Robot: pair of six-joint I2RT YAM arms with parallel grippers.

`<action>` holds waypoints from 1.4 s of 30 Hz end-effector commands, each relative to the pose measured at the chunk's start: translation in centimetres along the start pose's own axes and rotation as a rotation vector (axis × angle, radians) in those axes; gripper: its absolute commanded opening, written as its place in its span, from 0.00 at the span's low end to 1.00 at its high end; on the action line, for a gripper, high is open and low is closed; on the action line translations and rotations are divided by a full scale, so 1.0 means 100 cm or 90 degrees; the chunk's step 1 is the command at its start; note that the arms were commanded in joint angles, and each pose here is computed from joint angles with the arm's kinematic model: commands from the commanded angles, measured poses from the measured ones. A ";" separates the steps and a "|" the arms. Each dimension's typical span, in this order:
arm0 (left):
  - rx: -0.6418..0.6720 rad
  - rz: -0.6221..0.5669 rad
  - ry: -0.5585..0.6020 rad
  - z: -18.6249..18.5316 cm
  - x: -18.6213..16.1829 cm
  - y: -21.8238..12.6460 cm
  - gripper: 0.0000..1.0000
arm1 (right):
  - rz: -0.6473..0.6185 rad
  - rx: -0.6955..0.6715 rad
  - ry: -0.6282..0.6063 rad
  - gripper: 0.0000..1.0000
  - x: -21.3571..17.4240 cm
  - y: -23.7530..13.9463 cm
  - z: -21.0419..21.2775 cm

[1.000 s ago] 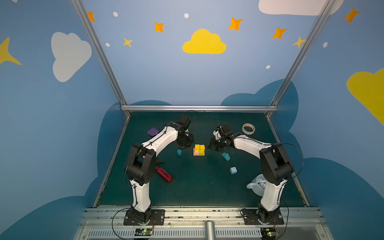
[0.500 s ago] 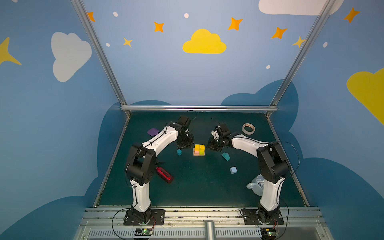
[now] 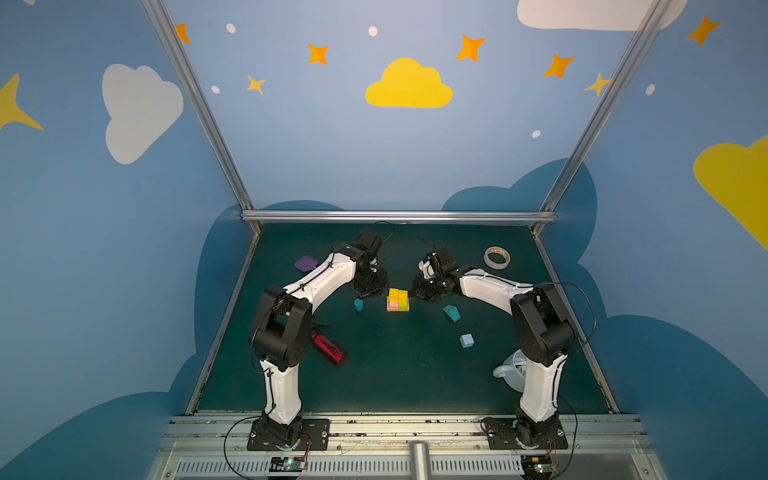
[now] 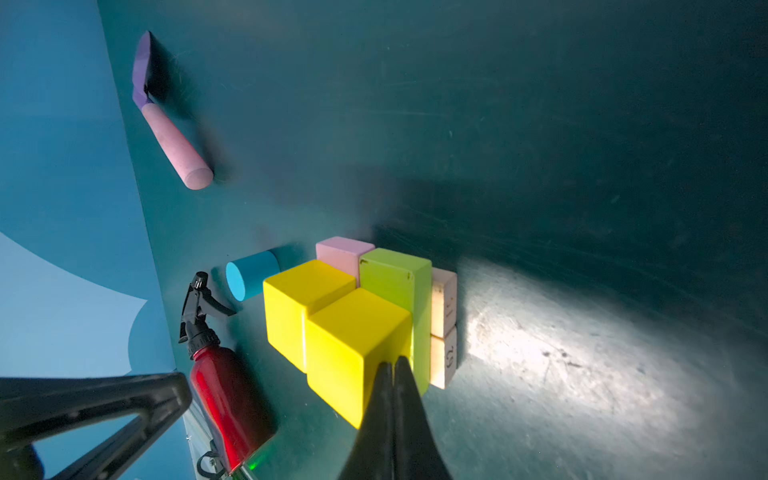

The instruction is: Build the wood block tower

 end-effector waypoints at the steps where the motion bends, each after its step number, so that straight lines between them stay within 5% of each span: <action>1: -0.011 -0.009 0.007 -0.004 -0.003 -0.011 0.05 | -0.002 0.003 -0.001 0.00 0.005 0.001 0.004; 22: 0.025 -0.009 -0.017 -0.006 0.034 0.027 0.05 | -0.021 -0.005 0.001 0.00 0.012 -0.012 0.001; 42: 0.019 0.028 -0.031 -0.005 0.021 0.049 0.05 | -0.018 0.008 -0.003 0.00 0.017 -0.008 0.006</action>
Point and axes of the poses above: each gripper's point midway between its finger pads, its own y axis out along the fingers, its own z axis along the line the jaws close on, x = y × z, the point moved 1 cm from there along -y, back along the fingers, and after that the axes turned 13 degrees about -y, right-handed, at the moved point
